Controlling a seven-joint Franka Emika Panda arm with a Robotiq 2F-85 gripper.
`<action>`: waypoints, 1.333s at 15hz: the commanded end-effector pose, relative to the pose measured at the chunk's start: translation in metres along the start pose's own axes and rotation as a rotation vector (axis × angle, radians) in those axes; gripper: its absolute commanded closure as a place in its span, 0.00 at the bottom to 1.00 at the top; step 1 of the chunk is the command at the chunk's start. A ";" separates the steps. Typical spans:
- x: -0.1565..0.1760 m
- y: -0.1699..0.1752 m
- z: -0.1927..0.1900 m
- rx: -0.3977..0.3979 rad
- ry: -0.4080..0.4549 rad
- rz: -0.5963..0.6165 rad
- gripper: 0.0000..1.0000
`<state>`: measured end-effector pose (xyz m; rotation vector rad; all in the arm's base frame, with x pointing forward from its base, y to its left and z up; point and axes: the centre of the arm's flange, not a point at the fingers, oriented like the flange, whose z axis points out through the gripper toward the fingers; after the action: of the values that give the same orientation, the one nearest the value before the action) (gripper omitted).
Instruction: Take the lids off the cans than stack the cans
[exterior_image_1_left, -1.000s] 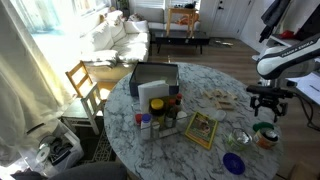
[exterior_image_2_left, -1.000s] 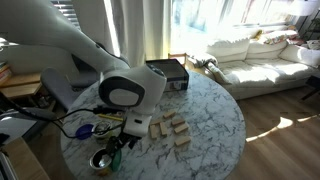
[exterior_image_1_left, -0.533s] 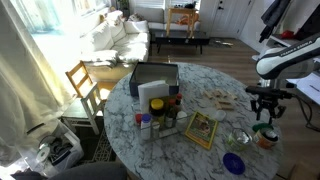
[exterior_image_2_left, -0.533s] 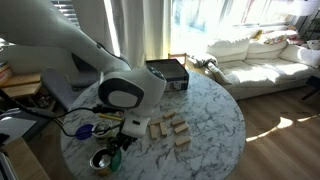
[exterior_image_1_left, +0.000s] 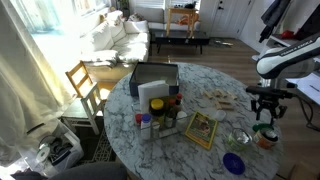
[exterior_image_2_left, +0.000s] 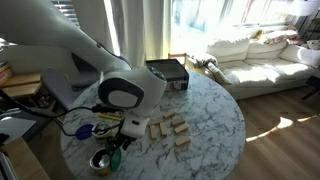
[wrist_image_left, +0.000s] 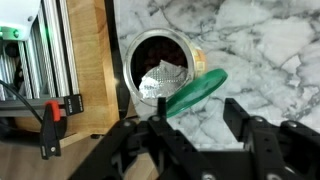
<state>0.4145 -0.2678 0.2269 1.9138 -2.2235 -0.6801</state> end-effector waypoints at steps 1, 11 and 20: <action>0.002 0.003 0.009 -0.006 -0.015 0.005 0.08; -0.001 0.011 0.029 -0.012 -0.061 0.024 0.33; -0.003 0.011 0.021 0.007 -0.043 0.024 1.00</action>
<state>0.4006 -0.2599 0.2113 1.8817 -2.2486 -0.7399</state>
